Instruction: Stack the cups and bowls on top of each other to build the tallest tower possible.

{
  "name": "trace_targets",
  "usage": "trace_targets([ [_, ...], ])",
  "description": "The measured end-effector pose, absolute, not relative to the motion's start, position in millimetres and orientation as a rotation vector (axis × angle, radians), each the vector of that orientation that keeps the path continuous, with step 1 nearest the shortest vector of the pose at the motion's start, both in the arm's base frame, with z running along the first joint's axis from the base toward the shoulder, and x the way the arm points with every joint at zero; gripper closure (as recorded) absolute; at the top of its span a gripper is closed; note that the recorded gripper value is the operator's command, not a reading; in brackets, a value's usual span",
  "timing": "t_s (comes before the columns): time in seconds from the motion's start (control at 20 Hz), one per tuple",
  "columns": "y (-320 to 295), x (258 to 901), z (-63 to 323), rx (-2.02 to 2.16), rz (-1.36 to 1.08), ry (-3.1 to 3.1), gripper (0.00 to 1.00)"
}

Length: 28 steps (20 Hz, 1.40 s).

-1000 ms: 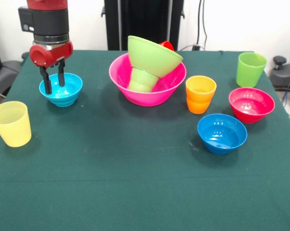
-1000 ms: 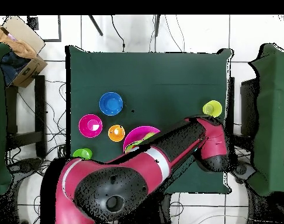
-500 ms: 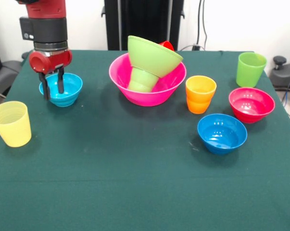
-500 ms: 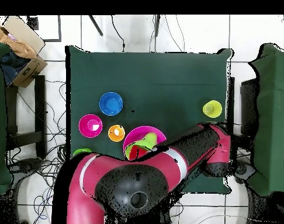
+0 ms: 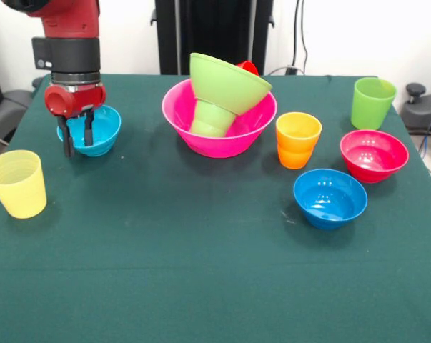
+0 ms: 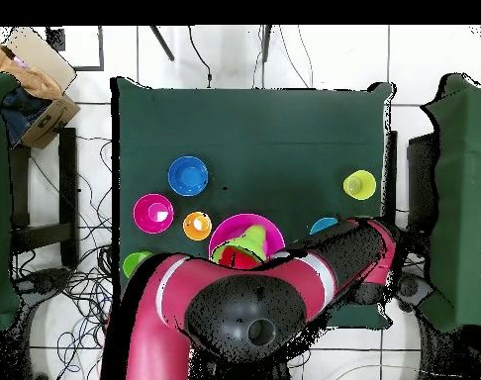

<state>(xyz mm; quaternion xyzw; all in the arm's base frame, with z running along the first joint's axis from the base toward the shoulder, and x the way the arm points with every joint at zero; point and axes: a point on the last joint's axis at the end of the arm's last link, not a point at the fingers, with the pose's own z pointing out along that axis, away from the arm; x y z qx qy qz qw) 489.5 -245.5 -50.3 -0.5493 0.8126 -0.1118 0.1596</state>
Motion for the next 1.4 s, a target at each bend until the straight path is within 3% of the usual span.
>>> trace_targets([
  [1.25, -240.0, 486.5, -57.2, -1.465, -0.364, 2.347, 0.00],
  [1.3, -239.4, 486.7, -56.8, -1.472, -0.363, 2.346, 1.00],
  [1.4, -239.7, 487.0, -55.8, -1.474, -0.365, 2.345, 1.00],
])
